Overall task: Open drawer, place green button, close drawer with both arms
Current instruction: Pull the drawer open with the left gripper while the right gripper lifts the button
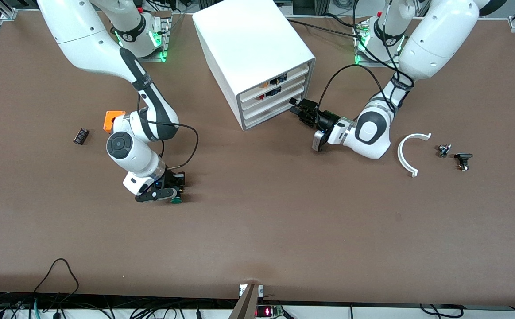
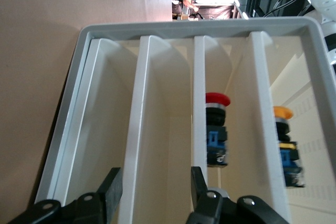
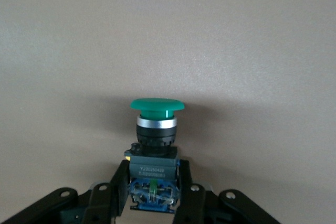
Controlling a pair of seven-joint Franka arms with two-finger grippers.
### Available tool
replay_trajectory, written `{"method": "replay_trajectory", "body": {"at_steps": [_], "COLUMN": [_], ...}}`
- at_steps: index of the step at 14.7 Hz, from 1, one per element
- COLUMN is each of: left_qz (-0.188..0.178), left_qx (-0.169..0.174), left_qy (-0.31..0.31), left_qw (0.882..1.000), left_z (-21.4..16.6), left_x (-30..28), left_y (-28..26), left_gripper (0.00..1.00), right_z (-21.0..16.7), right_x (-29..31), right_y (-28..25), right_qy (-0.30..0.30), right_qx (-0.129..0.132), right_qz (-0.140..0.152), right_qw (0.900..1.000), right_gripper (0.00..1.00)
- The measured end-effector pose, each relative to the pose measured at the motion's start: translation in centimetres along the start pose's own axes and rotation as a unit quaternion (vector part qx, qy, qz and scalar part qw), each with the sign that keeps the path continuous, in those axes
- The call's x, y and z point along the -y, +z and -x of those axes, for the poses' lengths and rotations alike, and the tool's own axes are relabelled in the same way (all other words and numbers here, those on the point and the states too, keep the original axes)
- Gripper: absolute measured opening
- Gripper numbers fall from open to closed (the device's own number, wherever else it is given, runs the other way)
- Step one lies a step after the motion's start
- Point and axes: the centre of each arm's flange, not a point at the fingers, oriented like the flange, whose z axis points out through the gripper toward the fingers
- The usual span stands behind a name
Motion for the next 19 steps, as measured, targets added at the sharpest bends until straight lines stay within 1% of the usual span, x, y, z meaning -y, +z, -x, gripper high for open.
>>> {"method": "replay_trajectory", "body": {"at_steps": [1, 3, 5, 8, 10, 11, 12, 14, 15, 17, 19], "left_qz": [0.0, -0.009, -0.012, -0.01, -0.009, -0.009, -0.008, -0.007, -0.006, -0.006, -0.011], "left_qx": [-0.005, -0.014, -0.013, -0.007, -0.005, -0.005, -0.004, -0.003, -0.004, -0.008, -0.018], "left_qy": [0.007, 0.02, 0.021, 0.02, 0.017, 0.015, 0.014, 0.014, 0.017, 0.017, 0.018], "left_qw": [1.0, 1.0, 1.0, 1.0, 1.0, 1.0, 1.0, 1.0, 1.0, 1.0, 1.0], "left_z": [0.0, 0.1, 0.5, 1.1, 1.6, 1.9, 2.0, 2.0, 2.0, 1.9, 1.7], "left_x": [0.5, 1.4, 1.8, 2.1, 2.3, 2.4, 2.5, 2.4, 2.4, 2.4, 2.5], "left_y": [0.5, 2.0, 3.6, 4.7, 4.8, 4.9, 5.0, 5.2, 5.3, 5.0, 4.0], "left_gripper": [0.61, 0.61, 0.59, 0.59, 0.47, 0.46, 0.38, 0.17, 0.14, 0.14, 0.14], "right_z": [-0.2, -1.1, -2.2, -3.8, -4.8, -5.2, -5.6, -6.2, -6.5, -7.0, -7.4], "right_x": [0.2, 0.9, 2.2, 3.7, 4.9, 5.5, 6.2, 7.9, 8.7, 9.4, 9.8], "right_y": [-0.4, -2.4, -5.7, -10.4, -13.0, -14.4, -15.9, -18.8, -20.2, -22.3, -24.4], "right_qy": [0.01, 0.039, 0.062, 0.103, 0.135, 0.153, 0.167, 0.192, 0.206, 0.233, 0.259], "right_qx": [0.005, 0.027, 0.045, 0.069, 0.076, 0.08, 0.084, 0.086, 0.085, 0.087, 0.088], "right_qz": [0.0, 0.0, -0.002, -0.001, -0.002, -0.001, 0.0, -0.003, -0.012, -0.033, -0.039], "right_qw": [1.0, 0.999, 0.997, 0.992, 0.988, 0.985, 0.982, 0.978, 0.975, 0.968, 0.961], "right_gripper": [0.41, 0.41, 0.41, 0.41, 0.41, 0.41, 0.41, 0.41, 0.41, 0.41, 0.41]}}
